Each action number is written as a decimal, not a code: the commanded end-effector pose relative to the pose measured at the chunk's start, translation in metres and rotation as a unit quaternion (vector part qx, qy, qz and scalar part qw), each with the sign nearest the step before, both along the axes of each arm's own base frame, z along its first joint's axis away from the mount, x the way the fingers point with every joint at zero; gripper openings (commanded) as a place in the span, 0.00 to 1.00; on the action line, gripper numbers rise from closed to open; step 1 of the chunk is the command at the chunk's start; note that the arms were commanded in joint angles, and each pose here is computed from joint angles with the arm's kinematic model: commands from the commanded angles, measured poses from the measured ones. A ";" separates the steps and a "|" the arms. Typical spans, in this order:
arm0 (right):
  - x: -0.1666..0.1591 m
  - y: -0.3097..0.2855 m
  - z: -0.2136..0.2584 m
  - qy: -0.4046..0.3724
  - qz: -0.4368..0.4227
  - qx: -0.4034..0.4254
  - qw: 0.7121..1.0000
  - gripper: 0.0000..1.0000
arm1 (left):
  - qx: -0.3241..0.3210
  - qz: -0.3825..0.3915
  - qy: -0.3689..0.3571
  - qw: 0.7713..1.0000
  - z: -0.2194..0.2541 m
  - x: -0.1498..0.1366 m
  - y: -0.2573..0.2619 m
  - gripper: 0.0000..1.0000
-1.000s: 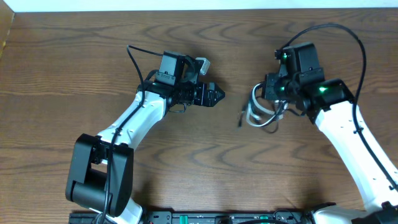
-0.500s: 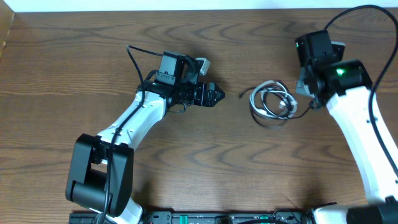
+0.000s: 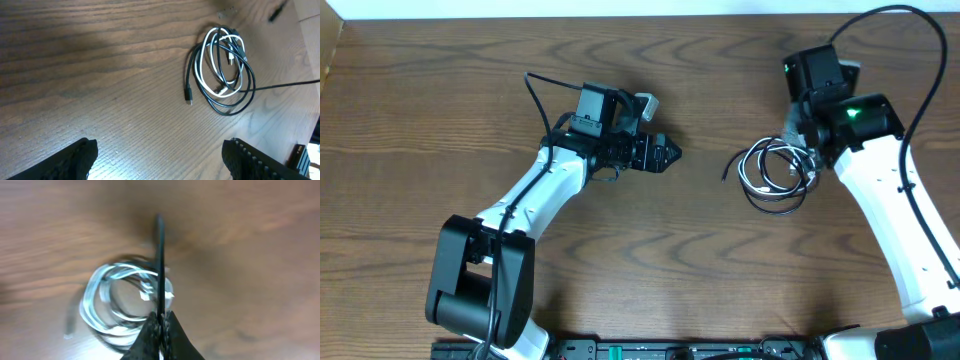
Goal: Untangle cables
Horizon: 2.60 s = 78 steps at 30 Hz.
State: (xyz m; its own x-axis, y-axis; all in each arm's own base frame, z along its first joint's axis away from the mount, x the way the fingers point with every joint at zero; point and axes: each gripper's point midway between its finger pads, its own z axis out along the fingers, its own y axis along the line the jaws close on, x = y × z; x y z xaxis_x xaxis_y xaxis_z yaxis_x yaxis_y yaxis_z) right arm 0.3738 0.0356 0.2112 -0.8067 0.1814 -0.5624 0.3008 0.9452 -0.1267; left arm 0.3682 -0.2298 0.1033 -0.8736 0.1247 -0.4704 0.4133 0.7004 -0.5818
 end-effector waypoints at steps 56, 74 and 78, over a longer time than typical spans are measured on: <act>0.019 0.123 -0.183 0.195 0.152 0.115 0.962 0.38 | 0.038 0.096 -0.012 0.995 0.012 0.023 0.068 0.85; 0.018 0.118 -0.200 0.194 0.094 0.081 0.973 0.31 | 0.037 0.091 0.000 0.995 0.010 0.017 0.067 0.85; 0.020 0.122 -0.200 0.188 0.098 0.083 0.974 0.34 | 0.045 0.082 0.004 0.996 0.007 0.013 0.068 0.86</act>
